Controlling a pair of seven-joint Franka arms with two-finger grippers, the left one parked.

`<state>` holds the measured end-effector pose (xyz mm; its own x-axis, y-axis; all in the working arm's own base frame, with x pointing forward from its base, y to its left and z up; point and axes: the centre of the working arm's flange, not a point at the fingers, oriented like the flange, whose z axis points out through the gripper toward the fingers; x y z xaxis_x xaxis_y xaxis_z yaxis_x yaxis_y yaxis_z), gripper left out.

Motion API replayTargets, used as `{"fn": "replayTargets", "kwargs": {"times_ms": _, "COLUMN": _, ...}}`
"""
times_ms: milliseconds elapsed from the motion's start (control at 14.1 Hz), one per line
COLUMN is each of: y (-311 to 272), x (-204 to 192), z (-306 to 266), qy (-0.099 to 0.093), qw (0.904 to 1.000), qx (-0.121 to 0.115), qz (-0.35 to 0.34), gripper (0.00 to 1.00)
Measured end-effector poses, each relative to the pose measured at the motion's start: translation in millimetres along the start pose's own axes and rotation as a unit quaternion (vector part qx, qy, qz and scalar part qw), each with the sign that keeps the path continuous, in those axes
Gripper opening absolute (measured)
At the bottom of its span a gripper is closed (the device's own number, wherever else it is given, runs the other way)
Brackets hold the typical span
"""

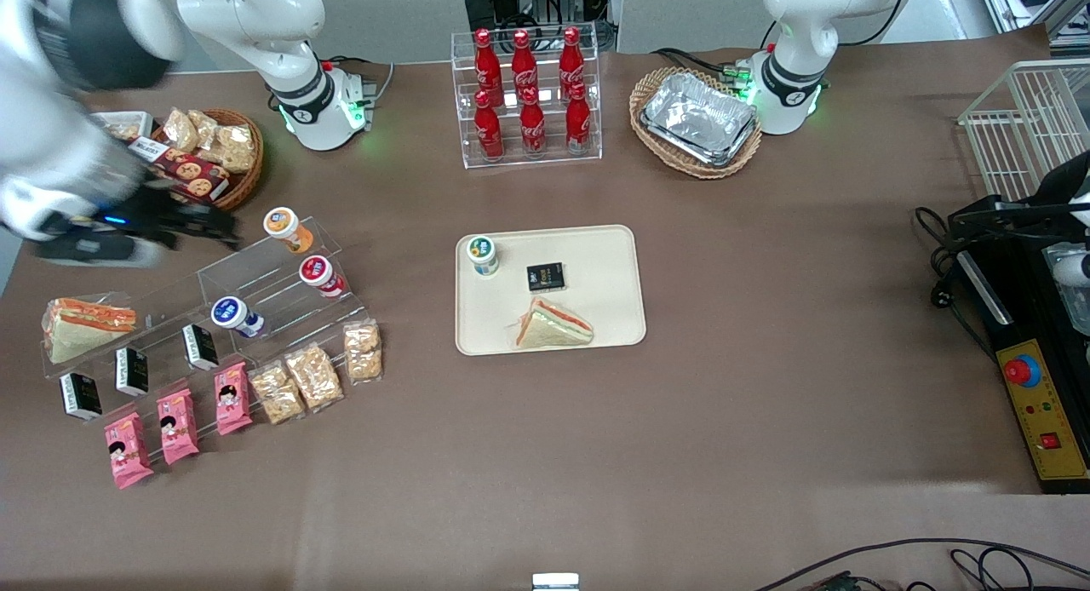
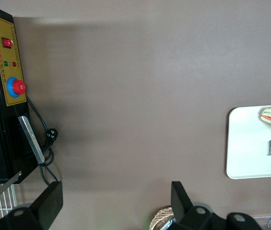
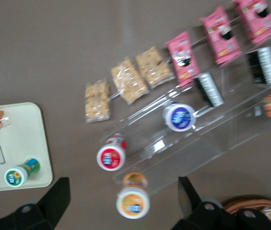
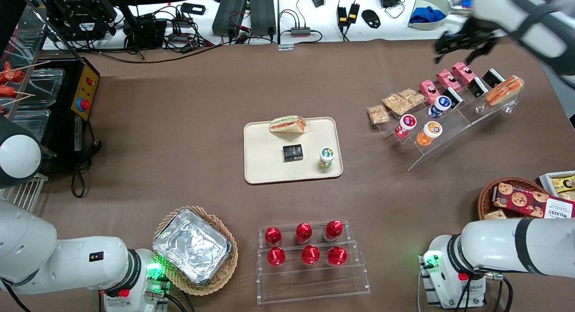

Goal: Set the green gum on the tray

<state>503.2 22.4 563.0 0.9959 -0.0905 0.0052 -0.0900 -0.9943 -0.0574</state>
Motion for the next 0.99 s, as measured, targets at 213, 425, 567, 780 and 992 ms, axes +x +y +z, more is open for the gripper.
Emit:
{"fn": "replayTargets", "kwargs": {"times_ms": 213, "y": 47, "x": -12, "z": -46, "qy": 0.019, "qw": 0.9997, "qx": -0.01, "qz": -0.01, "gripper": 1.0}}
{"fn": "replayTargets", "kwargs": {"times_ms": 425, "y": 44, "x": -15, "z": -69, "qy": 0.031, "qw": 0.9992, "qx": -0.019, "qz": -0.016, "gripper": 1.0}}
{"fn": "replayTargets", "kwargs": {"times_ms": 567, "y": 45, "x": -15, "z": -70, "qy": 0.031, "qw": 0.9991, "qx": -0.025, "qz": -0.016, "gripper": 1.0}}
{"fn": "replayTargets", "kwargs": {"times_ms": 780, "y": 47, "x": -13, "z": -71, "qy": 0.018, "qw": 0.9993, "qx": -0.029, "qz": -0.015, "gripper": 1.0}}
{"fn": "replayTargets", "kwargs": {"times_ms": 992, "y": 47, "x": -4, "z": -90, "qy": -0.02, "qw": 0.9993, "qx": -0.031, "qz": -0.011, "gripper": 1.0}}
